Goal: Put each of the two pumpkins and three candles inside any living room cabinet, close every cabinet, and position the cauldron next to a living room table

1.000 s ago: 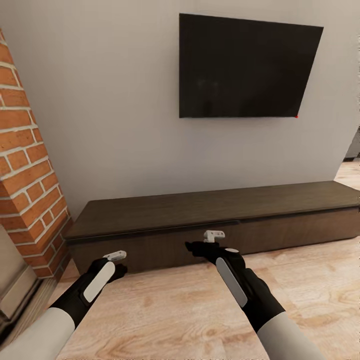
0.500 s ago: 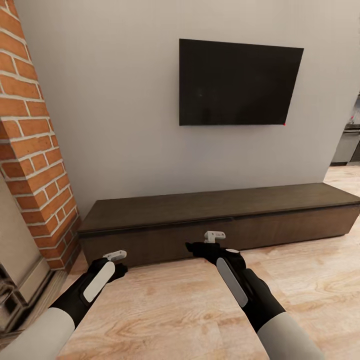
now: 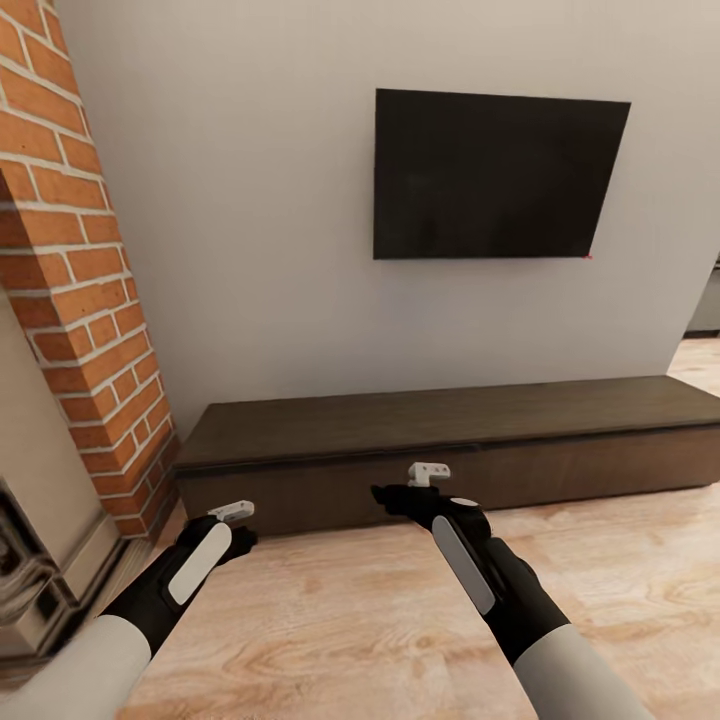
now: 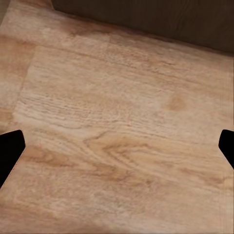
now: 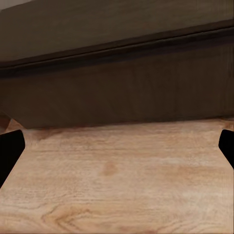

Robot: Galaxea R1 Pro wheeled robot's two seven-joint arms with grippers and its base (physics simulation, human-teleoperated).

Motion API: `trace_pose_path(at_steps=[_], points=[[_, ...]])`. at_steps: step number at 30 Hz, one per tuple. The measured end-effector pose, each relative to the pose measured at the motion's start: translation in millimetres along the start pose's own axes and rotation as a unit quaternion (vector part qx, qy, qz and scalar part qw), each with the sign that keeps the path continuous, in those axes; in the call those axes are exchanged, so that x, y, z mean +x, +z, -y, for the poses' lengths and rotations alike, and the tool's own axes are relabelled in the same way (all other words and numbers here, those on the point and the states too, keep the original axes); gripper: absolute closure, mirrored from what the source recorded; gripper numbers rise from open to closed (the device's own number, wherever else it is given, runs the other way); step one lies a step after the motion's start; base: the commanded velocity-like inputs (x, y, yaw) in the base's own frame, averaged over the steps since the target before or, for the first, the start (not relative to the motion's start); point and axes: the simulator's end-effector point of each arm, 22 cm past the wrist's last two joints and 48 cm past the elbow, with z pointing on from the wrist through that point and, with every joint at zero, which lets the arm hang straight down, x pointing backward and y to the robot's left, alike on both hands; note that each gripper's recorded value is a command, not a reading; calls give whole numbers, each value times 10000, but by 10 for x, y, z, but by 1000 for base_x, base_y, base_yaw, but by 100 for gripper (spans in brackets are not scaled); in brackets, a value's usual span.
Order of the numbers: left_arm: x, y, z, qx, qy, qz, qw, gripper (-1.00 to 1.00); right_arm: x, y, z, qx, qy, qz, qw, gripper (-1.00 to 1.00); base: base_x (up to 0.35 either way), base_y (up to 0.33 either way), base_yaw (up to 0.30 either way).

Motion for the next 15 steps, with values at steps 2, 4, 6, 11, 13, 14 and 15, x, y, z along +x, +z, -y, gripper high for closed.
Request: trace_pose_path(at_steps=[2, 4, 6, 11, 13, 14, 15], points=[[-27, -25, 7, -3, 4, -7, 10000, -100, -36, -8, -5, 3, 1, -7, 10000, -100, -54, 0, 237], [-53, -49, 14, -6, 10, -15, 10000, -100, -74, -17, -11, 4, 3, -12, 10000, -100, -179, 0, 149], [-83, -77, 27, -3, 19, -19, 10000, -100, -117, -29, -16, 7, -2, -10, 10000, -100, -263, 0, 67], [-151, -155, 40, -3, 48, -48, 10000, -100, -235, -69, -42, 1, -2, 3, 10000, -100, -62, 0, 11], [-178, -186, 49, -1, 55, -56, 10000, -100, -278, -83, -49, 3, -5, 5, 10000, -100, -3, 0, 1], [-195, -202, 53, 1, 57, -57, 10000, -100, -299, -90, -56, 2, -7, 5, 10000, -100, -1, 0, 0], [-211, -218, 57, 2, 58, -58, 10000, -100, -320, -97, -61, 2, -8, 5, 10000, -100, 0, 0, 0]])
